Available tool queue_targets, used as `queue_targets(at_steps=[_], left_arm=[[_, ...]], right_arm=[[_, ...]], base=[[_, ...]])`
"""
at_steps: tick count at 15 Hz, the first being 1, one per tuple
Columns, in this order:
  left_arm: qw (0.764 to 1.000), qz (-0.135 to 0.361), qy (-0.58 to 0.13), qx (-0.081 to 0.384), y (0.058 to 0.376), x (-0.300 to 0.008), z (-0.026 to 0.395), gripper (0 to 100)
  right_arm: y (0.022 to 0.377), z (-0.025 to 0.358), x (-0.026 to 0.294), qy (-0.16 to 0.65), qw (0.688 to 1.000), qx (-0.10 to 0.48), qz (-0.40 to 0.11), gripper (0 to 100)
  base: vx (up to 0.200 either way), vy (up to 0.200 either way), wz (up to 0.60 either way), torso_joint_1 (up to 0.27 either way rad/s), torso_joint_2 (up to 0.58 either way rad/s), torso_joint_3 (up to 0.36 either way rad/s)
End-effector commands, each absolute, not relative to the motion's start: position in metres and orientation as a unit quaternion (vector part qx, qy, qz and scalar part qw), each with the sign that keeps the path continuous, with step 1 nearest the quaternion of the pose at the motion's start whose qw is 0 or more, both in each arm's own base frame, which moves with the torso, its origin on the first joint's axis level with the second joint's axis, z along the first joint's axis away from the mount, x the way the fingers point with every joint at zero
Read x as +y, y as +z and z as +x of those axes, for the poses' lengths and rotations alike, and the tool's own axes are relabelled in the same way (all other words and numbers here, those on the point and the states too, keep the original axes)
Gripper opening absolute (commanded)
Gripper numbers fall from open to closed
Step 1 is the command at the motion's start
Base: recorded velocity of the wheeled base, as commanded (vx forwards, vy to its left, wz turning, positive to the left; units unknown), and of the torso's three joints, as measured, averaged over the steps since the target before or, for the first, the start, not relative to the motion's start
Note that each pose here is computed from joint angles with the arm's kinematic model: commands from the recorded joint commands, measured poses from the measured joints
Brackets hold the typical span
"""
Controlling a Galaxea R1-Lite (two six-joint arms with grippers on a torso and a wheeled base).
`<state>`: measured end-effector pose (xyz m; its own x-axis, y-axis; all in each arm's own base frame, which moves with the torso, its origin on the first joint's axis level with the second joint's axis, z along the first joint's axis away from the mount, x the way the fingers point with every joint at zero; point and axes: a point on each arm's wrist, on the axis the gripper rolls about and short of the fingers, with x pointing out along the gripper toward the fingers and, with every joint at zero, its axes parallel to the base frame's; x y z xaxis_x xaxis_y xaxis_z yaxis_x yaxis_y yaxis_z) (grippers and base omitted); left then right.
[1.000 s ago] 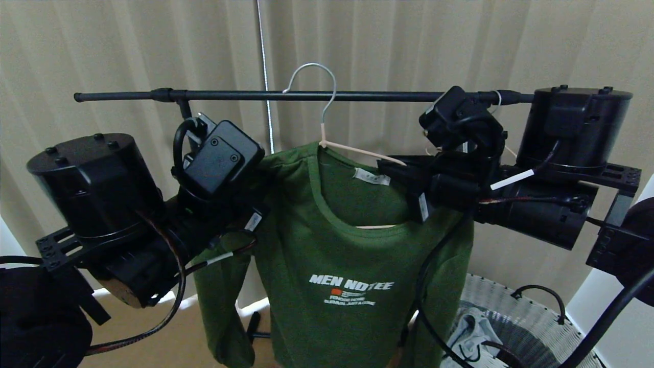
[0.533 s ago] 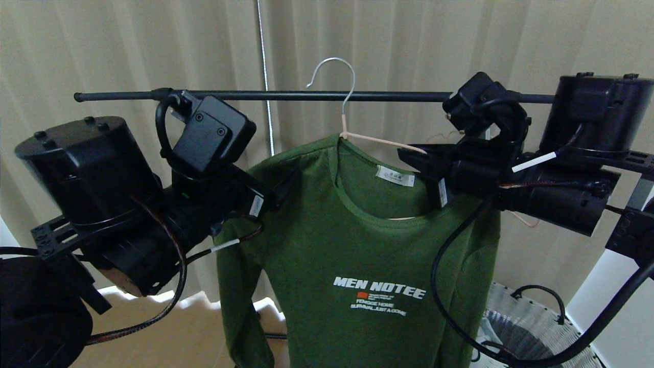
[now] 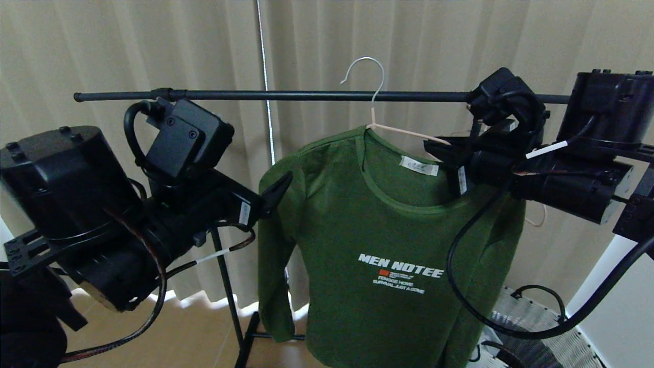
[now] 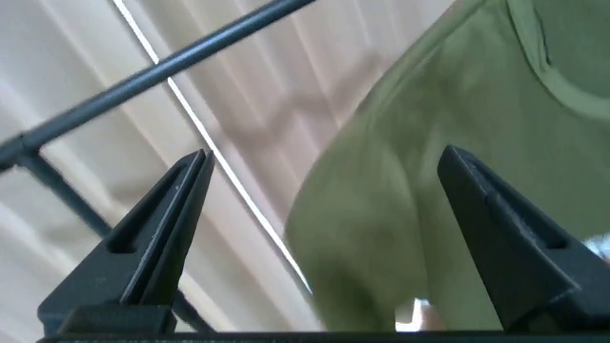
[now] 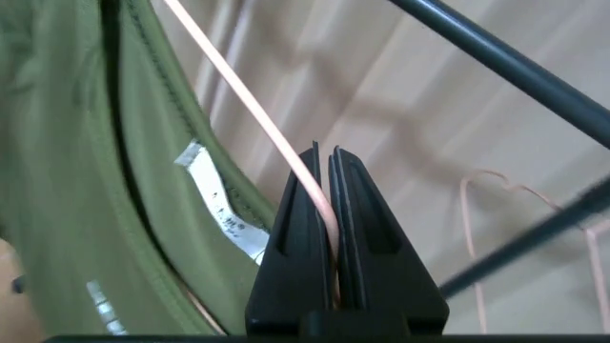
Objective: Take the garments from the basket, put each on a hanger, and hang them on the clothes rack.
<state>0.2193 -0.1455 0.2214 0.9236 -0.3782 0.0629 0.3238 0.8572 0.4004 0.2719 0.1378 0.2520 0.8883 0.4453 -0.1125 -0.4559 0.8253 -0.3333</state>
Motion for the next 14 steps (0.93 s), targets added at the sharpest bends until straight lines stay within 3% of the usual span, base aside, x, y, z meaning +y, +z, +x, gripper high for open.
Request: queue_targets(at_steps=[1, 5, 14], left_arm=[[0.965, 0.199, -0.161, -0.053, 0.214, -0.126, 0.213, 100], [0.966, 0.207, -0.154, 0.018, 0.176, -0.105, 0.206, 100], [0.971, 0.159, -0.172, 0.049, 0.164, -0.105, 0.23, 100]], right_arm=[[0.26, 0.267, 0.131, 0.228, 0.958, 0.003, -0.175, 0], [0.274, 0.255, 0.126, 0.231, 0.958, -0.021, -0.167, 0], [0.276, 0.221, 0.136, 0.302, 0.939, -0.041, -0.157, 0]], base=[[0.0, 0.0, 0.0, 0.0, 0.0, 0.0], [0.0, 0.0, 0.0, 0.0, 0.0, 0.0], [0.0, 0.0, 0.0, 0.0, 0.0, 0.0]])
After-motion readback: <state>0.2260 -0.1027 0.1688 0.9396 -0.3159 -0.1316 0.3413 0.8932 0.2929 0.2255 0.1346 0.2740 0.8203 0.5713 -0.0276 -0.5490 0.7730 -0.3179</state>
